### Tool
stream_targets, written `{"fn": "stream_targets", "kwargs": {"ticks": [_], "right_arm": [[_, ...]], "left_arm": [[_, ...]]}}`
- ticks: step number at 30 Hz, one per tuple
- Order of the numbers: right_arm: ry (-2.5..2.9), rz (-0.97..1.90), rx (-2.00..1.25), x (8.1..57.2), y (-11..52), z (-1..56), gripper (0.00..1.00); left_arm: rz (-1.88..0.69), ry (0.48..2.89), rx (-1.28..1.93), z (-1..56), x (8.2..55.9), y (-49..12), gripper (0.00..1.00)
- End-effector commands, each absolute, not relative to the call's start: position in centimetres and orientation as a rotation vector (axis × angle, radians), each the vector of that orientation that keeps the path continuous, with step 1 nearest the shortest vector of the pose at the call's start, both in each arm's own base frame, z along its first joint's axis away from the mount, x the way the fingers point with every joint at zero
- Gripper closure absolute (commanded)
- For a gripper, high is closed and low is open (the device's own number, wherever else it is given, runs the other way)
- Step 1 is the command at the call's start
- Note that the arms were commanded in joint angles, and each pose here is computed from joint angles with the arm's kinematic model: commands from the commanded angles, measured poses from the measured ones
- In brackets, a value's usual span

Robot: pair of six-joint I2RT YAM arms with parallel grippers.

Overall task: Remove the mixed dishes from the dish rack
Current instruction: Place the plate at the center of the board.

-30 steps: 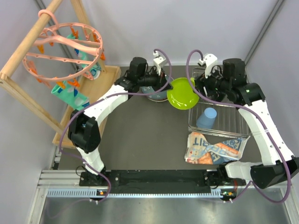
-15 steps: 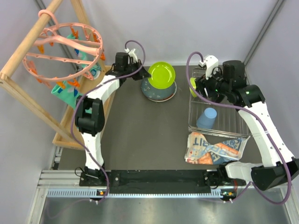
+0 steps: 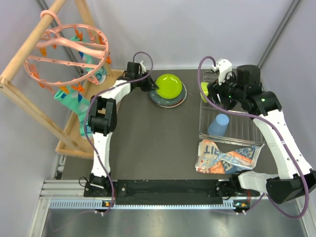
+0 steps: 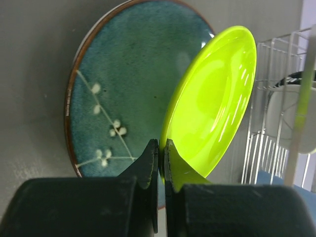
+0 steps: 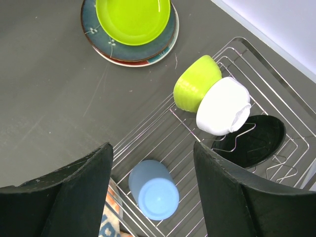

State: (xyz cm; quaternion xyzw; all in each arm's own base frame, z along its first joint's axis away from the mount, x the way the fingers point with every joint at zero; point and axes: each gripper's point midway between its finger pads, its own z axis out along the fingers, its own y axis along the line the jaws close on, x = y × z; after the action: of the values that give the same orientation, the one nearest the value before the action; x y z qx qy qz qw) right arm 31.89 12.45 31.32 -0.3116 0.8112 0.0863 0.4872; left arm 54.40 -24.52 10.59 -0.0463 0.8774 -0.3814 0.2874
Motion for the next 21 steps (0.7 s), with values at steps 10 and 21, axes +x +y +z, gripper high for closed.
{"fn": "stream_targets", "kwargs": {"ticks": [10,21], "right_arm": [[1.929,0.211,-0.779,31.6,13.0,31.8,0.34],[1.928,0.199,-0.778,31.4,12.7,31.6,0.34]], "left_arm": [[-0.944,2.314,-0.12,11.0,56.5,-23.7,1.0],[-0.91,2.332,-0.13,10.2,56.6,-23.1,0.98]]}}
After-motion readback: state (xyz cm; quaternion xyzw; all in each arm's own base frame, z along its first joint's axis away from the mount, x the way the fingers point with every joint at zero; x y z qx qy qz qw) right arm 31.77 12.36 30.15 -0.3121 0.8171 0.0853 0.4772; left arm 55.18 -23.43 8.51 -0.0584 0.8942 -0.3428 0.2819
